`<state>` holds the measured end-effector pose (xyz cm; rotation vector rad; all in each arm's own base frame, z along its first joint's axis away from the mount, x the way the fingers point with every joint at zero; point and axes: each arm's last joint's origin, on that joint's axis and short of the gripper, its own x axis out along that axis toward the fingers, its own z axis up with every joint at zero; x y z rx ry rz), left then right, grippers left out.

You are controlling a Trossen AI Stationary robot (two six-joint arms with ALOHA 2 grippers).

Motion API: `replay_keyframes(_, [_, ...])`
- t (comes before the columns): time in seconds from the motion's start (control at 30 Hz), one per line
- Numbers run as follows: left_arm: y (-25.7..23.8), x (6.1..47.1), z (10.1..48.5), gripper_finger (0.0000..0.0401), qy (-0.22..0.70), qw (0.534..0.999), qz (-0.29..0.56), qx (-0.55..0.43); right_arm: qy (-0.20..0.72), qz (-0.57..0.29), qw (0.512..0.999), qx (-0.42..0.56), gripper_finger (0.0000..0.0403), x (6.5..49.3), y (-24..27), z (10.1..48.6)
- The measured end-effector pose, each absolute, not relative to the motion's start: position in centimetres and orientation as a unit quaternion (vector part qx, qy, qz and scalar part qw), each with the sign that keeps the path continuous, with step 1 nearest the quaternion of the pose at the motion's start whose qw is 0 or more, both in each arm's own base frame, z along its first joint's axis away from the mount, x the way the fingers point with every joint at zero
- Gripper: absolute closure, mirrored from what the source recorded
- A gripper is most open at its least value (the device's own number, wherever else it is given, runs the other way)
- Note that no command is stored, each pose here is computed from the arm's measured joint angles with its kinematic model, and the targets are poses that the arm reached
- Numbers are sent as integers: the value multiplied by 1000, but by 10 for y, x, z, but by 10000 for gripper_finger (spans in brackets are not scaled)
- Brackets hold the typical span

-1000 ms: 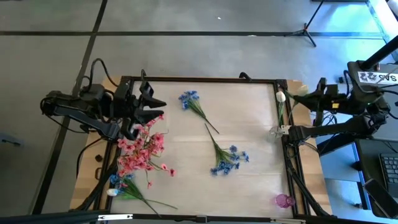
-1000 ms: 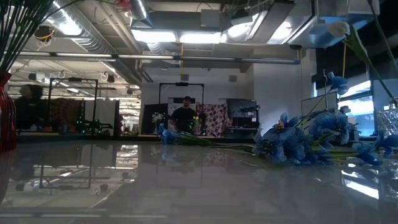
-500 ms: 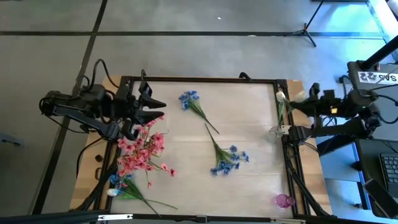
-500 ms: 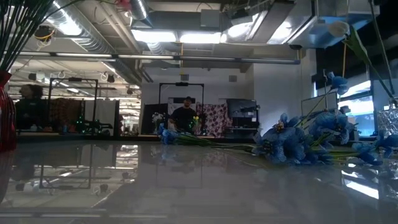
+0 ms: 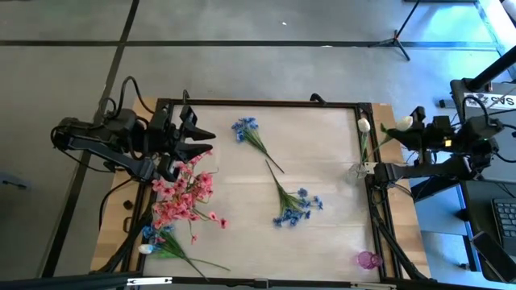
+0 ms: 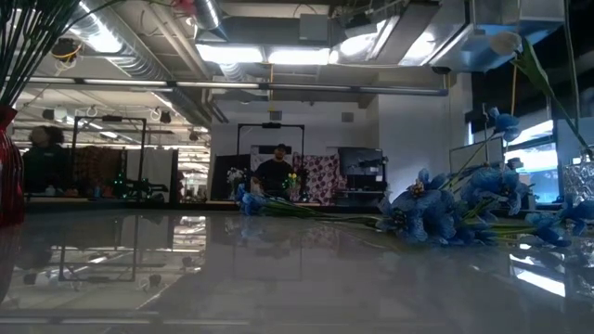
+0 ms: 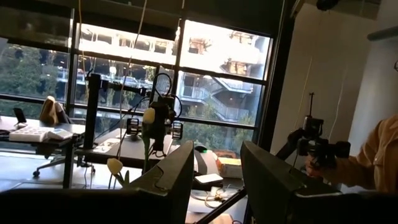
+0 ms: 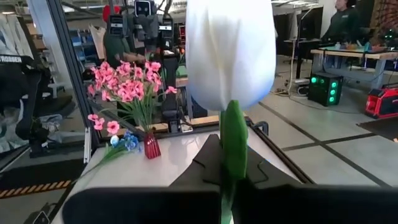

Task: Sort flowers into vase by color
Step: Put the top white tulip into the transparent vase

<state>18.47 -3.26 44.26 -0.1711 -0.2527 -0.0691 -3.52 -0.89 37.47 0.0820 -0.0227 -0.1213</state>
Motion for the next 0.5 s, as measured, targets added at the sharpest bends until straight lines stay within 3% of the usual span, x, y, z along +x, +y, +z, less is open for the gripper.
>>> replay_keyframes(0.5, [-33, 185, 440, 272, -112, 990, -33, -83, 68, -70, 994, 52, 401, -28, -9, 353])
